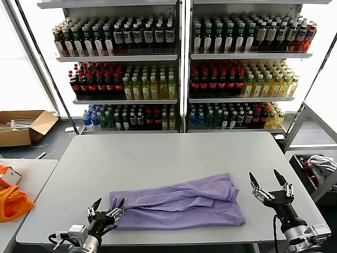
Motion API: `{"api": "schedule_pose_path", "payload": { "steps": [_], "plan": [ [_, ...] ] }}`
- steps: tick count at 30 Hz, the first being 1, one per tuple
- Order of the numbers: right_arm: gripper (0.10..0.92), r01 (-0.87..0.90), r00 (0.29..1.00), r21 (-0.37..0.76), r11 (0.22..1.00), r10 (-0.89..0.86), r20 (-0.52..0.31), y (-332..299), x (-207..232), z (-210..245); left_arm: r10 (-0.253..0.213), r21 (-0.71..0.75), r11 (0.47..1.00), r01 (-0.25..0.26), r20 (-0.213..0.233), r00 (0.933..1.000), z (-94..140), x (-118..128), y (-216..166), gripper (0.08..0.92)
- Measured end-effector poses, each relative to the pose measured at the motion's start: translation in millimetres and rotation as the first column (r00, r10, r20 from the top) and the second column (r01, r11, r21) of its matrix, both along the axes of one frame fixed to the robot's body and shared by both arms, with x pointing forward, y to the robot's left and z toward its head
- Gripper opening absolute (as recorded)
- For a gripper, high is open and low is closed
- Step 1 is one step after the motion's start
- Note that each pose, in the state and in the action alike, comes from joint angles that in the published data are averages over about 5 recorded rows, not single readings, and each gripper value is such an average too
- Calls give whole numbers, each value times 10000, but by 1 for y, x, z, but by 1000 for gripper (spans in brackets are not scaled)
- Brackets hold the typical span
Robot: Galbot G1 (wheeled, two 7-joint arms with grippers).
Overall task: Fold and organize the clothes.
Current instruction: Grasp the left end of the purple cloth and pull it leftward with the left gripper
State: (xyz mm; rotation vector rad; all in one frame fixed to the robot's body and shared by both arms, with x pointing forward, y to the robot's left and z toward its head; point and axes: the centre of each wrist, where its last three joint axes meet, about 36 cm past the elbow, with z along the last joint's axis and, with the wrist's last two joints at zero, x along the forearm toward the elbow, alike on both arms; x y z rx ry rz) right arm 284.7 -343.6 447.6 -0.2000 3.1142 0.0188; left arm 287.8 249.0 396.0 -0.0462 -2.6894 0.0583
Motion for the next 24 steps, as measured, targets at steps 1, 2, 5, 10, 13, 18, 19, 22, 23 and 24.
{"api": "schedule_pose_path", "payload": {
  "steps": [1, 2, 5, 10, 13, 18, 19, 22, 23, 24],
  "plan": [
    [823, -15, 10000, -15, 10000, 15, 21, 1, 0, 0, 71, -4, 10000, -71, -68, 10000, -2, 0, -2, 822],
    [823, -29, 10000, -27, 10000, 29, 41, 1, 0, 1, 135, 1, 9999, -135, -133, 9998, -5, 1, -3, 823],
    [823, -51, 9999, -61, 10000, 52, 96, 2, 0, 1, 277, 16, 9996, -276, -319, 9991, -12, 1, -8, 793],
    [823, -1, 9998, -126, 9999, 3, 203, 1, 2, 2, 349, -1, 9994, -350, -525, 9980, -19, -2, -15, 673],
    [823, 43, 9997, -110, 9999, -40, 255, 2, 2, 3, 351, 22, 9994, -351, -568, 9978, -23, -3, -17, 586],
    [823, 49, 9995, -29, 10000, -48, 310, 5, 2, 2, 274, 15, 9996, -273, -565, 9980, -28, -3, -18, 439],
    [823, 56, 9995, -22, 10000, -56, 317, 6, 2, 2, 259, 9, 9997, -259, -539, 9982, -28, -2, -17, 413],
    [823, 84, 9994, -38, 10000, -83, 338, 5, 2, 3, 215, 60, 9998, -213, -420, 9989, -27, 0, -15, 326],
    [823, 92, 9994, -49, 9999, -90, 346, 5, 2, 3, 193, 115, 9998, -189, -372, 9991, -27, 1, -14, 300],
    [823, 97, 9993, -62, 9999, -94, 359, 5, 2, 3, 165, 191, 9997, -159, -319, 9994, -26, 2, -12, 265]
  ]
}}
